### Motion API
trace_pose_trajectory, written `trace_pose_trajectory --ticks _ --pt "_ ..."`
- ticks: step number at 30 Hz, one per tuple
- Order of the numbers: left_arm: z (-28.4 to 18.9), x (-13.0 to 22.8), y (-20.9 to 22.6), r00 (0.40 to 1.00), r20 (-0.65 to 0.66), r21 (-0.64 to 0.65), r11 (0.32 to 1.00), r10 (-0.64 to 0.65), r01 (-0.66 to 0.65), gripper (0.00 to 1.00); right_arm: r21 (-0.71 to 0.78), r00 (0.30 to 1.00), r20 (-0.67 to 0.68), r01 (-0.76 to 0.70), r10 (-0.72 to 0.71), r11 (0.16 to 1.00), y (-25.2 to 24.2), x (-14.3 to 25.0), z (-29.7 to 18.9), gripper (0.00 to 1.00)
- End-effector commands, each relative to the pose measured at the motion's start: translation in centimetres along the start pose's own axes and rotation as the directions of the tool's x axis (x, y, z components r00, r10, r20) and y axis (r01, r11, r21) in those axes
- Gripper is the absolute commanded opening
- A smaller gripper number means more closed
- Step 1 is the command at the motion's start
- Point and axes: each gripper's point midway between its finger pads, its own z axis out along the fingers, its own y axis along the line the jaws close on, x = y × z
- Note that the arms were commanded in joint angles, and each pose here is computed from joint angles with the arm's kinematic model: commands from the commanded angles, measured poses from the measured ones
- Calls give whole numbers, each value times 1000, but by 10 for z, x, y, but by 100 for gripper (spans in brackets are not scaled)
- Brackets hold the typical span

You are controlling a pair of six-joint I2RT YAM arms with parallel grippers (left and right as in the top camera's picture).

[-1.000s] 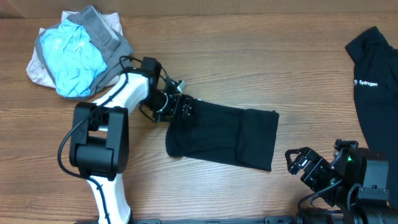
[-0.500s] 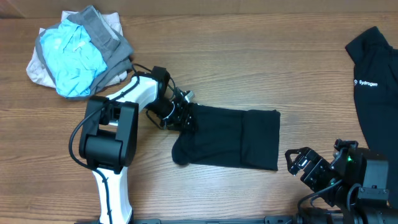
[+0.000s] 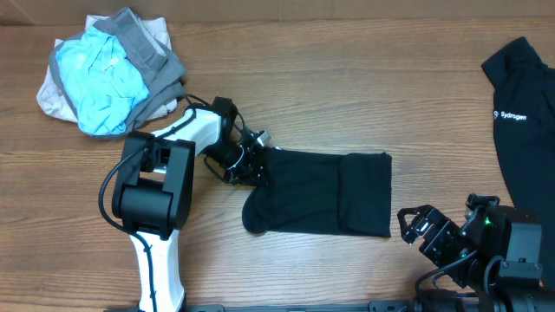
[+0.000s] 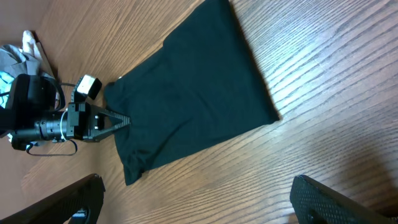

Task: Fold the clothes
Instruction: 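Grasp the shirt's left end with the left gripper and fold it rightward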

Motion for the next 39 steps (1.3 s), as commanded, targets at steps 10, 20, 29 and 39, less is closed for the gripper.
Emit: trace_pose_trajectory --ticks 10,20,29,39 --pt "-22 46 141 943 -51 -491 830 -329 263 4 -12 1000 11 4 -4 1000 3 -1 -2 100" --pt "-114 54 166 842 156 -515 685 -517 516 4 -13 1000 11 4 -4 1000 3 -1 -2 100" --pt "-176 43 111 850 316 -515 675 -422 528 4 -12 1000 11 4 -4 1000 3 -1 -2 100" --pt "-181 40 15 923 324 -550 752 -209 364 4 -12 1000 11 4 -4 1000 3 -1 -2 100"
